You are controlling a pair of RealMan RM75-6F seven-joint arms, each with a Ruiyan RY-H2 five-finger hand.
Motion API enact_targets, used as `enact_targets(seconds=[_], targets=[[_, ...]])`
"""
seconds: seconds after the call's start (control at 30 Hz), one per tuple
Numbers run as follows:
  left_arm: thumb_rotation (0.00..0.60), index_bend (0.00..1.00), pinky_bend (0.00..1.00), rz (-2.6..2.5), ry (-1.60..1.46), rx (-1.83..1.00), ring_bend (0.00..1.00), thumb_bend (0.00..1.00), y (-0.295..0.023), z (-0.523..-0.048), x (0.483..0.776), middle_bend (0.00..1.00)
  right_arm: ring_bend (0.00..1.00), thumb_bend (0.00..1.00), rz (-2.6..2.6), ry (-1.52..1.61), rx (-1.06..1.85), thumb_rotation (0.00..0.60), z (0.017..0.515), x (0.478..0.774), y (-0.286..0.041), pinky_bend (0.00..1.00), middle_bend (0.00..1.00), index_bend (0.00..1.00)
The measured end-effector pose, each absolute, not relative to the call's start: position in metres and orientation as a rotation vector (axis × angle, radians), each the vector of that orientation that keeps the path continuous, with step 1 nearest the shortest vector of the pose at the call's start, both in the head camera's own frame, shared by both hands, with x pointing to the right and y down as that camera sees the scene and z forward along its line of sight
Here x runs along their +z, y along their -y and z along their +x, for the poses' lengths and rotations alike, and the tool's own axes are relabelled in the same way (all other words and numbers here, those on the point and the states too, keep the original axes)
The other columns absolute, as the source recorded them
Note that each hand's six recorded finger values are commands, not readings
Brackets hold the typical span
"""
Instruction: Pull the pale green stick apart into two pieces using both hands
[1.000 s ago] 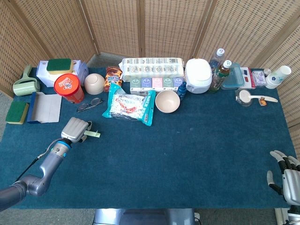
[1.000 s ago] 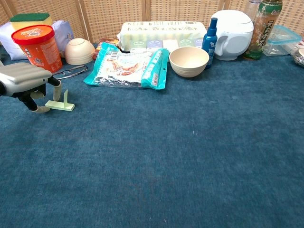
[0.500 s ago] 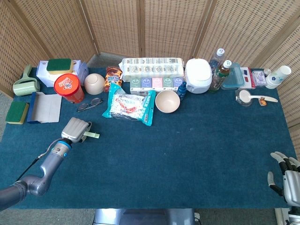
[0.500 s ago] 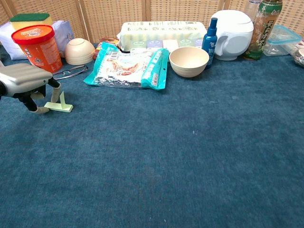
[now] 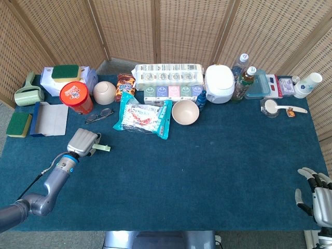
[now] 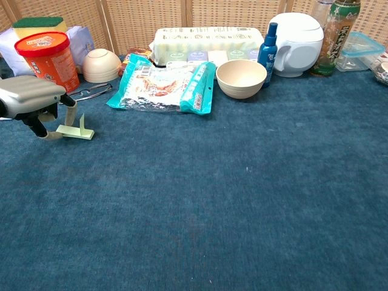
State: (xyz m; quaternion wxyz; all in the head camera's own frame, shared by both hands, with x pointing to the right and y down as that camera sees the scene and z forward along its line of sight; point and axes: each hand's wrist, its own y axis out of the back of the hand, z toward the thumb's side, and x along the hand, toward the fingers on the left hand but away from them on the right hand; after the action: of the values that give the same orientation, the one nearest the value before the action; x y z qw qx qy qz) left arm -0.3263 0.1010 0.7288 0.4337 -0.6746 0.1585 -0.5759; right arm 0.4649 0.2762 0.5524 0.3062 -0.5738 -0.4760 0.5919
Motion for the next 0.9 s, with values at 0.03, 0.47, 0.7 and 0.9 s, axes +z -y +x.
enact_targets(seconds=[0.03, 0.47, 0.7, 0.9], targets=[[0.6, 0.69, 0.9, -1.685, -0.403, -1.428, 0.93, 0.44, -0.101, -0.326, 0.727, 0.96, 0.32, 0.52, -1.526, 1.266, 1.564, 0.6, 0.464, 0.554, -0.276, 0.2, 0.26, 0.24], [0.6, 0.7, 0.9, -1.789, -0.469, -1.266, 0.92, 0.44, -0.098, -0.311, 0.672, 0.96, 0.33, 0.52, -1.686, 1.365, 1.479, 0.6, 0.445, 0.575, -0.267, 0.24, 0.27, 0.24], [0.6, 0.7, 0.9, -1.886, -0.407, -1.179, 0.92, 0.44, -0.103, -0.295, 0.635, 0.96, 0.33, 0.52, -1.853, 1.473, 1.347, 0.6, 0.421, 0.587, -0.252, 0.27, 0.27, 0.23], [0.6, 0.7, 0.9, -1.932, -0.357, -1.118, 0.92, 0.44, -0.104, -0.282, 0.61, 0.96, 0.34, 0.52, -2.01, 1.512, 1.188, 0.6, 0.388, 0.598, -0.23, 0.38, 0.28, 0.22]])
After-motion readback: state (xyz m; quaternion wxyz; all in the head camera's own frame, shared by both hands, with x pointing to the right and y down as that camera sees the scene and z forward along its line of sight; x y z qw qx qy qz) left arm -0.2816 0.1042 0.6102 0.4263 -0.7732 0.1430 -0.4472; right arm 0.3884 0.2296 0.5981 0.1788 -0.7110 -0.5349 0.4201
